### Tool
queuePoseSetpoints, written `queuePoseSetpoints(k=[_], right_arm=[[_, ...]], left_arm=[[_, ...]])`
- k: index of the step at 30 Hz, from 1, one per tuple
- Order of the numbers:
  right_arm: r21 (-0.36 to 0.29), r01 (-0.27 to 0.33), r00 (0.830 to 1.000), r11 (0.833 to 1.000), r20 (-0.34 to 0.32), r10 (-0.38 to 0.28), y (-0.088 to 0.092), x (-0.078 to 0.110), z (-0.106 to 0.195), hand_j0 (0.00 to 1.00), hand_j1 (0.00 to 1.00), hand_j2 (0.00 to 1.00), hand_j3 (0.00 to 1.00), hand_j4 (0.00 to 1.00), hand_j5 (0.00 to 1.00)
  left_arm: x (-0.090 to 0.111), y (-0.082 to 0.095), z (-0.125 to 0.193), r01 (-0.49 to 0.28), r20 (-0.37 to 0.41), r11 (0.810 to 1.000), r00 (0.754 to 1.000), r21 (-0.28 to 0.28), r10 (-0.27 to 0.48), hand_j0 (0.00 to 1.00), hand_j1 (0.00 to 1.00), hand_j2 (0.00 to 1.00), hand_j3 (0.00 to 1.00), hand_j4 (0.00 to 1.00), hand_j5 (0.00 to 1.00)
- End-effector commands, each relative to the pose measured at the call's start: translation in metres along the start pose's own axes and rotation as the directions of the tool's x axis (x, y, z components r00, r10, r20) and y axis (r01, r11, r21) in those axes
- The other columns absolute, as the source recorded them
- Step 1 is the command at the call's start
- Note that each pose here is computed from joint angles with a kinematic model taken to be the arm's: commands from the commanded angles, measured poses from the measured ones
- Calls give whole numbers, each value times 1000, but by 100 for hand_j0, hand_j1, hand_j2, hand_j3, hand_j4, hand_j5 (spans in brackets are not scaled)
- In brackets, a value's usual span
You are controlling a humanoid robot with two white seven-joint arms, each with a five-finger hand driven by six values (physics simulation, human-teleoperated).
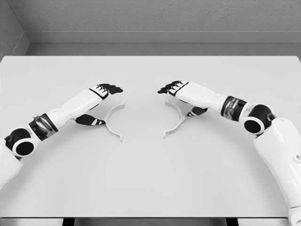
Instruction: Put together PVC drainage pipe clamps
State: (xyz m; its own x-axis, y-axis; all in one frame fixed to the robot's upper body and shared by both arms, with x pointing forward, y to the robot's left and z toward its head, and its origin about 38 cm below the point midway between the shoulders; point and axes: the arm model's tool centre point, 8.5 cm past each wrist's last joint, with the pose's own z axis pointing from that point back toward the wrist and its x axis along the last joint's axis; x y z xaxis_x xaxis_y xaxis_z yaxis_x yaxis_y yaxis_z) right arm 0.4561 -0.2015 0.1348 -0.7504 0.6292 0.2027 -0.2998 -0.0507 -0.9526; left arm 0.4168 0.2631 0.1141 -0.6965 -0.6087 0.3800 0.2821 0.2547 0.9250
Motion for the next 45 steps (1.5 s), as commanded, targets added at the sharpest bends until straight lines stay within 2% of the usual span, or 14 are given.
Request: queuePoseSetpoints(k=[1,13,17,18,20,24,28,31,35,39,41,42,45], right_arm=[[0,6,1000,1000,10,-6,1,3,-4,100,100,100,100,100,100],[10,-6,998,1000,57,6,-1,19,-21,100,100,100,100,100,100],[2,-4,998,1000,70,3,-2,24,-26,100,100,100,100,100,100],[16,-3,997,1000,76,2,-2,26,-29,100,100,100,100,100,100],[15,-1,996,1000,84,0,-2,30,-32,100,100,100,100,100,100],[14,-1,997,1000,83,-1,-3,29,-32,100,100,100,100,100,100],[6,0,997,1000,76,0,-5,26,-27,100,100,100,100,100,100],[-39,-50,996,998,78,53,-23,30,-13,100,100,100,100,100,100],[-37,-64,994,997,86,67,-20,34,-4,100,100,100,100,100,100],[-26,-55,994,998,96,57,-12,39,-5,100,100,100,100,100,100],[-55,-104,989,993,97,109,-21,46,16,100,100,100,100,100,100],[-110,-120,990,987,61,127,-32,44,38,100,100,100,100,100,100],[-229,-112,993,967,-54,102,-53,22,93,100,100,100,100,100,100]], left_arm=[[0,0,-1,-3,1,1000,1000,3,3,100,100,100,100,100,100],[16,-12,-16,-43,40,999,998,24,42,100,100,100,100,100,100],[14,-10,-15,-38,37,999,999,25,37,100,100,100,100,100,100],[13,-9,-14,-35,32,999,999,23,35,100,100,100,100,100,100],[7,-2,-9,-21,19,999,1000,28,21,100,100,100,100,100,100],[-4,7,6,12,-13,1000,1000,8,-12,100,100,100,100,100,100],[-5,8,5,13,-14,1000,1000,8,-13,100,100,100,100,100,100],[-3,4,3,4,-9,1000,1000,5,-4,100,100,100,100,100,100],[-3,3,-1,1,-6,1000,1000,7,-1,100,100,100,100,100,100],[-3,4,-12,-9,-4,1000,1000,22,9,100,100,100,100,100,100],[-4,6,-17,-13,-5,999,1000,31,13,100,100,100,100,100,100],[-4,6,-17,-12,-4,999,1000,31,13,100,100,100,100,100,100],[-3,5,-19,-15,-1,999,1000,33,15,100,100,100,100,100,100]])
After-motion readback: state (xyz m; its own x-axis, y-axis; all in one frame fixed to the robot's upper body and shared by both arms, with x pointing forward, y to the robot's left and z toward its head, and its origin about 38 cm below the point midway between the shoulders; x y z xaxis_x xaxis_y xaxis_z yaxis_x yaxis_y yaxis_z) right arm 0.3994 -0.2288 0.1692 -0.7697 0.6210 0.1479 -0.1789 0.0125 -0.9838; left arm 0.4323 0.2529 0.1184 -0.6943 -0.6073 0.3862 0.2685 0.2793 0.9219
